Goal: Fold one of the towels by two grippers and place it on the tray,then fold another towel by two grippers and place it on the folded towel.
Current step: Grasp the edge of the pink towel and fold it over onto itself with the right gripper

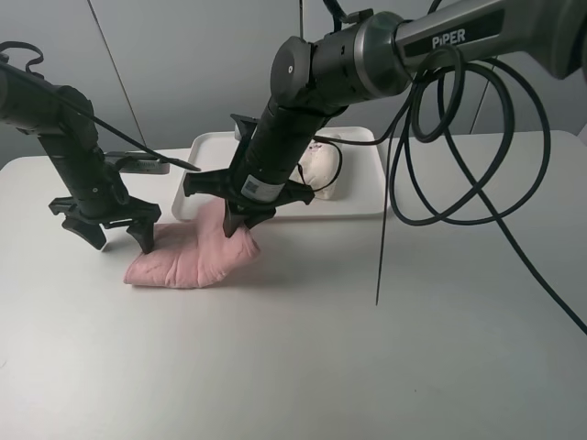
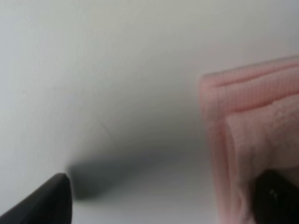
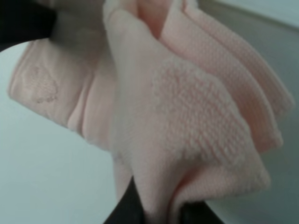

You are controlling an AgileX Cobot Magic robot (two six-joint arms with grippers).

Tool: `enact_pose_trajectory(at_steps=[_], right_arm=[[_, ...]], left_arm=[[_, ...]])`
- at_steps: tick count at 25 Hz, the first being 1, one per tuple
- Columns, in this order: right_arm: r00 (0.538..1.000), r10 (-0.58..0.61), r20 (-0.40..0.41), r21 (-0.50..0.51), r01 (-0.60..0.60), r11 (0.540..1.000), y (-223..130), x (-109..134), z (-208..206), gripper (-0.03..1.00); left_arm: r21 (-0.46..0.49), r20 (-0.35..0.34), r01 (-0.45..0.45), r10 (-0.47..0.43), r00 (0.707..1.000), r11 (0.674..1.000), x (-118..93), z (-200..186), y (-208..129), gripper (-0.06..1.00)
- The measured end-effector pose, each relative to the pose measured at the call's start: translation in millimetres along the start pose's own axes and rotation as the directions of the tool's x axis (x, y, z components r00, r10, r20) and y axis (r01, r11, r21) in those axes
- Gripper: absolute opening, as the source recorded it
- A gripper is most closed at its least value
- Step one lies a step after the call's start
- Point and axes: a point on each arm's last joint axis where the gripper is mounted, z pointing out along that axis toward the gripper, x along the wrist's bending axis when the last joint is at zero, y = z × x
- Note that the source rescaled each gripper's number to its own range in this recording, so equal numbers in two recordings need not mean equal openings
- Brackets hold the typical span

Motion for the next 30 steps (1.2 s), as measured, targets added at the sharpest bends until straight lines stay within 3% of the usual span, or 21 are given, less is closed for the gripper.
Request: enact_pose_trajectory(at_steps=[9,19,30], right_arm=[[0.995,0.053,-0.084,-0.049,-0.058,0.997,5.3,6.1,2.6,0.09],[0.971,0.13,-0.201,-0.069,-0.146,0.987,10.2,4.4,33.2,0.09],[0.975,0.089,-0.203,-0.189,-0.128,0.974,4.7,28.5,52.9,0.09]], left_arm=[[0.0,0.0,0.002,-0.002,1.0,1.0,0.0,0.0,0.0,0.99],[0.001,0.006,-0.001,0.001,1.0,1.0,-0.5,0.0,-0.1,0.99],[0.003,0.007,0.0,0.0,1.0,1.0,-0.6,0.2,-0.2,0.99]])
